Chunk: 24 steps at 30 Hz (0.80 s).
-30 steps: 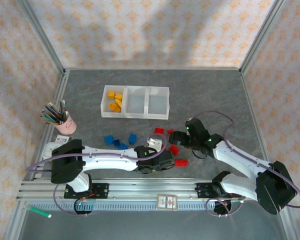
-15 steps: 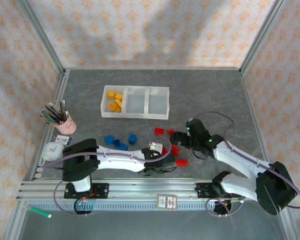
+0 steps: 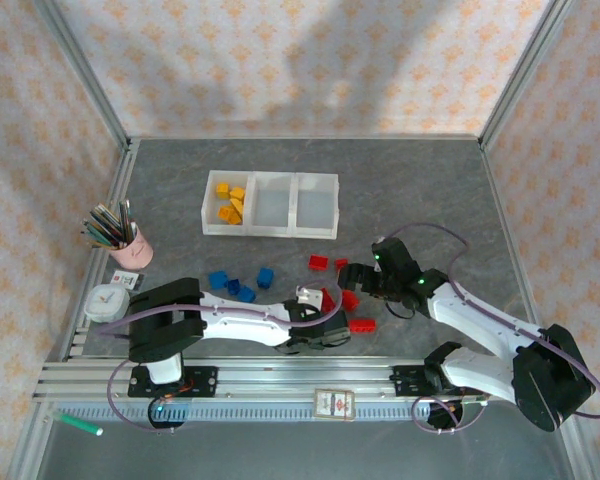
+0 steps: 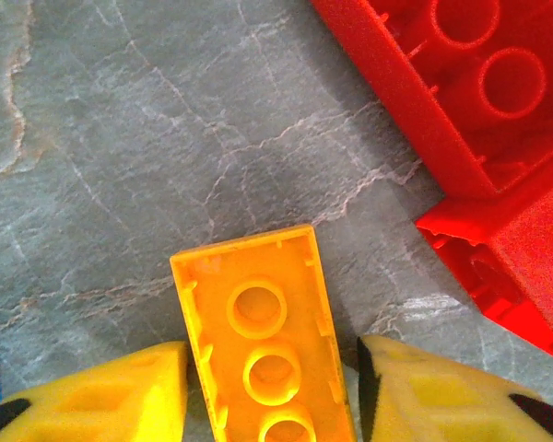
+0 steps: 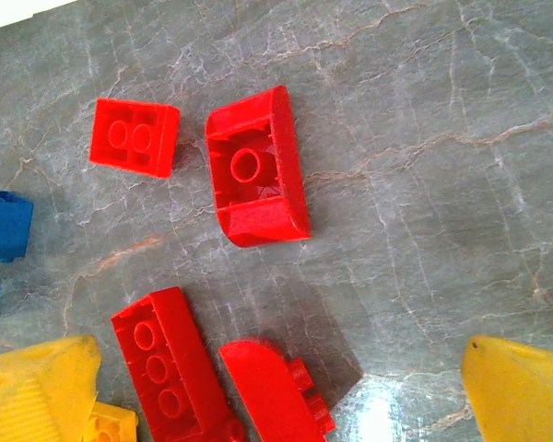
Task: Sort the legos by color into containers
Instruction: Pick up the lego from the middle-left of the table, then place the lego in the container.
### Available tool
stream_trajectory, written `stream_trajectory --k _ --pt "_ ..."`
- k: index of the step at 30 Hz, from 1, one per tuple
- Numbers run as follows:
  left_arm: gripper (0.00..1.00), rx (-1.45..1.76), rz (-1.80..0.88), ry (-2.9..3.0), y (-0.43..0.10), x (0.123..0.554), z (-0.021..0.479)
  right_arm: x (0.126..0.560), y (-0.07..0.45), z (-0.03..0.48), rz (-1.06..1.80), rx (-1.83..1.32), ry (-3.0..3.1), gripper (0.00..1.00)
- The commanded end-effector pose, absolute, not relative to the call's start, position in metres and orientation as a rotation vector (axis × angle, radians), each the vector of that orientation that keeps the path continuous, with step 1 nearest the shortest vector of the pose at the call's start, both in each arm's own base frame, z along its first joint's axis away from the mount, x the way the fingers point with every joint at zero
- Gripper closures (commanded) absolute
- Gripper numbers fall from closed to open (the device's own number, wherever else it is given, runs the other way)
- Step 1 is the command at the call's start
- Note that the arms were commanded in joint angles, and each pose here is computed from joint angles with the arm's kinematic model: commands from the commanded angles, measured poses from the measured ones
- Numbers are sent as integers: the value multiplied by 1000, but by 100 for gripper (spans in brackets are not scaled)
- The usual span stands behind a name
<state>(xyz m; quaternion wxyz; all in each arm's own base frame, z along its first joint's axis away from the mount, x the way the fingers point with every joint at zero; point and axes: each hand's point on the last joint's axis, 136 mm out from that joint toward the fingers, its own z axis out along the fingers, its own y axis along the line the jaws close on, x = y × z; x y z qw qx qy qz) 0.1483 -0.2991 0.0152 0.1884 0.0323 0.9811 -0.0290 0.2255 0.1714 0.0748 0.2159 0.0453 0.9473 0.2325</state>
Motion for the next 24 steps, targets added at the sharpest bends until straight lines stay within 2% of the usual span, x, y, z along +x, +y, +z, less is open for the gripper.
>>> stream_trajectory --k 1,6,15,19,24 --pt "56 77 -53 2767 -290 150 2 233 174 89 661 96 2582 0" --pt "64 59 -96 2723 -292 157 21 236 180 100 688 60 2560 0" --pt "66 -24 -212 2603 -281 183 82 244 199 136 780 -10 2500 0" --pt "66 -81 -183 2502 -255 215 124 250 217 152 820 -57 2465 0" --pt "66 -194 -61 2342 -197 266 174 268 238 177 895 -56 2379 0"
